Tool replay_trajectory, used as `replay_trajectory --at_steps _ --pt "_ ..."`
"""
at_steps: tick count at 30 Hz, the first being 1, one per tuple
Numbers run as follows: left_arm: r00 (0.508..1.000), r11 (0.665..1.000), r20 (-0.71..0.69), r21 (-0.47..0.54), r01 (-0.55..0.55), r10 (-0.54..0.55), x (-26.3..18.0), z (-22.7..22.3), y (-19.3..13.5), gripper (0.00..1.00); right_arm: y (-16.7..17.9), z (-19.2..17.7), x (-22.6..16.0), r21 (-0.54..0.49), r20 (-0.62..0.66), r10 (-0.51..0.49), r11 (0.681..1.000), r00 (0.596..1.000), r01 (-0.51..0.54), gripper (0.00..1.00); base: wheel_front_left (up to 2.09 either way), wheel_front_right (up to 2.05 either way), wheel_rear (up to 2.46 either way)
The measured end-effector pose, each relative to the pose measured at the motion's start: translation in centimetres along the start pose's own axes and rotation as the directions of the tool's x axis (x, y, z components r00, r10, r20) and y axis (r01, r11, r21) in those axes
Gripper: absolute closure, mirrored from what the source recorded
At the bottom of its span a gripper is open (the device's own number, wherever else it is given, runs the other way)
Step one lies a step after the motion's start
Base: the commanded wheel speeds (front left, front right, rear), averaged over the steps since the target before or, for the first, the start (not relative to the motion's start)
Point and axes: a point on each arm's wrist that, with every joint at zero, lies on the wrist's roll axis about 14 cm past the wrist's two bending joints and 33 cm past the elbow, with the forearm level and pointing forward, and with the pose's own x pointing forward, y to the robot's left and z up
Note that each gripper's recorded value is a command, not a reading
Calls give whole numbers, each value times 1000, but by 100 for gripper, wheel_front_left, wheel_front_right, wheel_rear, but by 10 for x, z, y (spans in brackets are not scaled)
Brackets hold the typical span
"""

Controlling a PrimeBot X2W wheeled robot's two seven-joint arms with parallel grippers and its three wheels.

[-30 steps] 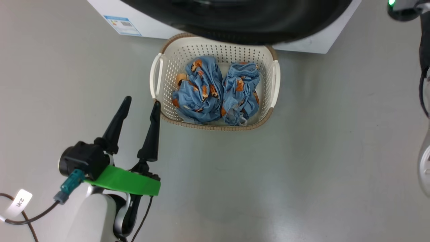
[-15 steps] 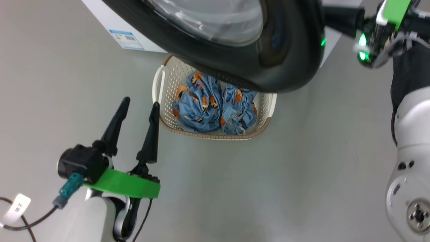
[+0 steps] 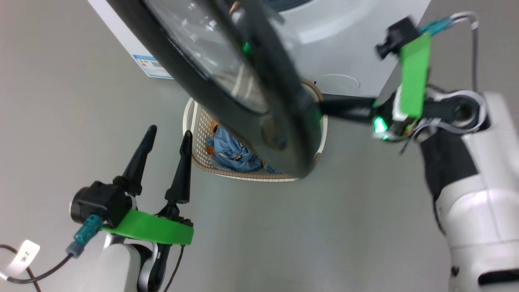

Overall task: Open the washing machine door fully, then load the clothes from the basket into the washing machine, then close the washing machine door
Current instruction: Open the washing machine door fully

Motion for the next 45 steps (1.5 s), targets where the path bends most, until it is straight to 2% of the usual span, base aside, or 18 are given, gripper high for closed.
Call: replay_trajectory --at_steps 9,21,31,44,45 --pt "1000 1000 15 3 1 -1 -2 7 -1 0 14 -48 34 -4 -69 80 997 994 -81 100 0 0 0" --pt "1000 1000 25 3 -1 1 -3 10 -1 0 23 -63 51 4 -71 106 994 992 -106 100 0 0 0" --pt "1000 1000 29 5 -12 12 -10 13 1 0 41 -47 38 -9 74 146 989 987 -145 100 0 0 0" --pt "999 1000 44 10 -15 14 -24 21 -2 0 31 -54 -13 11 279 88 995 956 -95 100 0 0 0" --pt "999 1000 45 9 -13 13 -25 21 -3 0 30 -56 -17 15 295 83 996 952 -92 95 0 0 0"
